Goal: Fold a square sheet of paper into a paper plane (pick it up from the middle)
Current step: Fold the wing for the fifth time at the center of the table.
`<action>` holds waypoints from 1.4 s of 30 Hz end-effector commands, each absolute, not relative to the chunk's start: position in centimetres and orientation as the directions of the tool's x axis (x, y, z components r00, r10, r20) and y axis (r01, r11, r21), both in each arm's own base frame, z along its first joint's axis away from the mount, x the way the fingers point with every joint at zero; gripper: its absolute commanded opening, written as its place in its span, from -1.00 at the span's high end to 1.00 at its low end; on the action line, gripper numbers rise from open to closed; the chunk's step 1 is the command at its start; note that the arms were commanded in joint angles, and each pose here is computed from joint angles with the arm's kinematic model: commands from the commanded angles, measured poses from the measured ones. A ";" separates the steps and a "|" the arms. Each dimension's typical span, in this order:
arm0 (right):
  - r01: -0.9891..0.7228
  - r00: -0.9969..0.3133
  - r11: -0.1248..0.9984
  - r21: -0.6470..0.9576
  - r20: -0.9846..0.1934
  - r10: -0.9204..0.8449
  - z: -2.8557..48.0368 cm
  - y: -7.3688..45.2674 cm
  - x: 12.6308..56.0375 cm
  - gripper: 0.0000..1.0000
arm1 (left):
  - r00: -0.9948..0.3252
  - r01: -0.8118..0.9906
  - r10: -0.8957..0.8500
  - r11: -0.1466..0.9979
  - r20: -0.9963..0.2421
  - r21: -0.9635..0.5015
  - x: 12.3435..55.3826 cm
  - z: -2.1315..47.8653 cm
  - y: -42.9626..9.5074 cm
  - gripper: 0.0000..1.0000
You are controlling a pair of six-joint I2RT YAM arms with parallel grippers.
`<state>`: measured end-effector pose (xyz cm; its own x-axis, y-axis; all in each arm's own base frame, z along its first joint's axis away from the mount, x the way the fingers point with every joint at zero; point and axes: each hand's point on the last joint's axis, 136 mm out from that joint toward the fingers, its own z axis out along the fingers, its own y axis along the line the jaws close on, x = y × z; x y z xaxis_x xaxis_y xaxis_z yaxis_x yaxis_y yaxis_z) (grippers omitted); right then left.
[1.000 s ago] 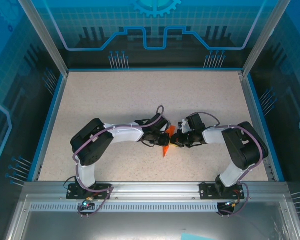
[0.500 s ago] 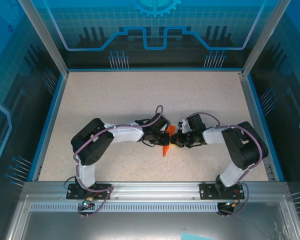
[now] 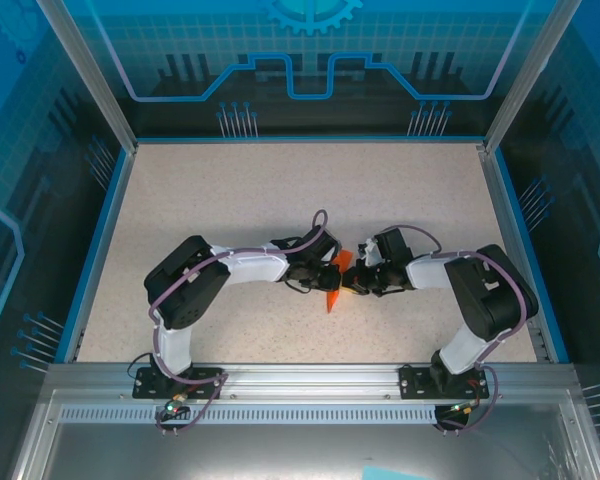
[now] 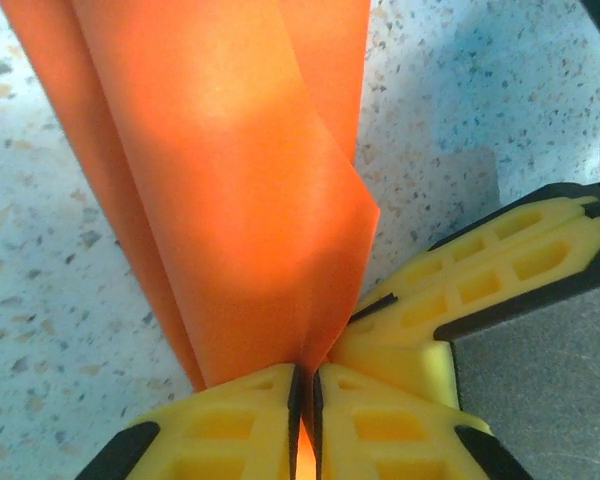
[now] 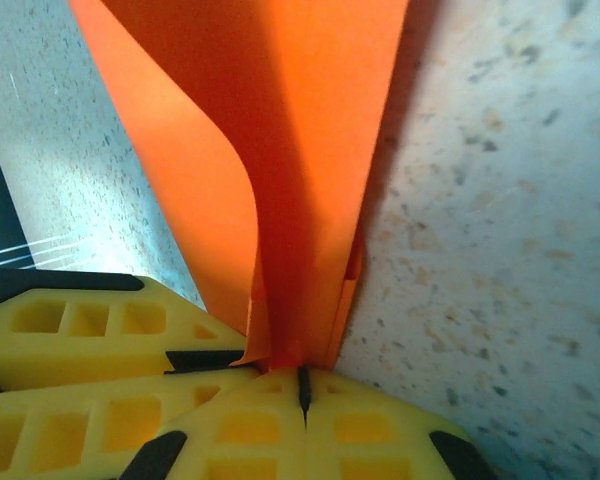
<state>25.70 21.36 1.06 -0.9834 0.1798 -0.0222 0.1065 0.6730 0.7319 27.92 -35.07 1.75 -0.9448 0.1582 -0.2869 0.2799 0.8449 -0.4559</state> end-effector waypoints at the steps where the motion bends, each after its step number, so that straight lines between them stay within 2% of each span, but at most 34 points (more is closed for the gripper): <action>1: 0.129 -0.982 0.668 0.733 0.002 0.188 1.3 20.9 24.8 0.94 | -0.956 0.249 0.167 0.898 -0.241 -0.362 27.9 -2.6 -33.0 0.71; 11: 0.114 -0.979 0.643 0.757 -0.024 0.201 2.8 20.6 25.0 0.83 | -0.963 0.233 0.162 0.901 -0.215 -0.366 28.0 -3.2 -32.3 0.60; 15: 0.114 -0.976 0.651 0.751 -0.039 0.215 3.4 19.7 25.2 0.80 | -0.962 0.237 0.163 0.895 -0.218 -0.378 28.2 -2.9 -32.5 0.49; 26: 0.118 -0.964 0.600 0.791 -0.053 0.260 5.2 18.7 27.6 0.69 | -0.937 0.321 0.213 0.835 -0.277 -0.446 28.2 -1.1 -33.9 0.27; 36: 0.119 -0.963 0.570 0.813 -0.046 0.267 5.3 18.7 30.2 0.58 | -0.891 0.440 0.299 0.758 -0.342 -0.481 27.3 0.5 -34.6 0.20; 42: 0.121 -0.969 0.559 0.820 -0.025 0.246 4.8 19.2 30.6 0.50 | -0.869 0.487 0.344 0.722 -0.355 -0.491 26.9 0.7 -34.8 0.23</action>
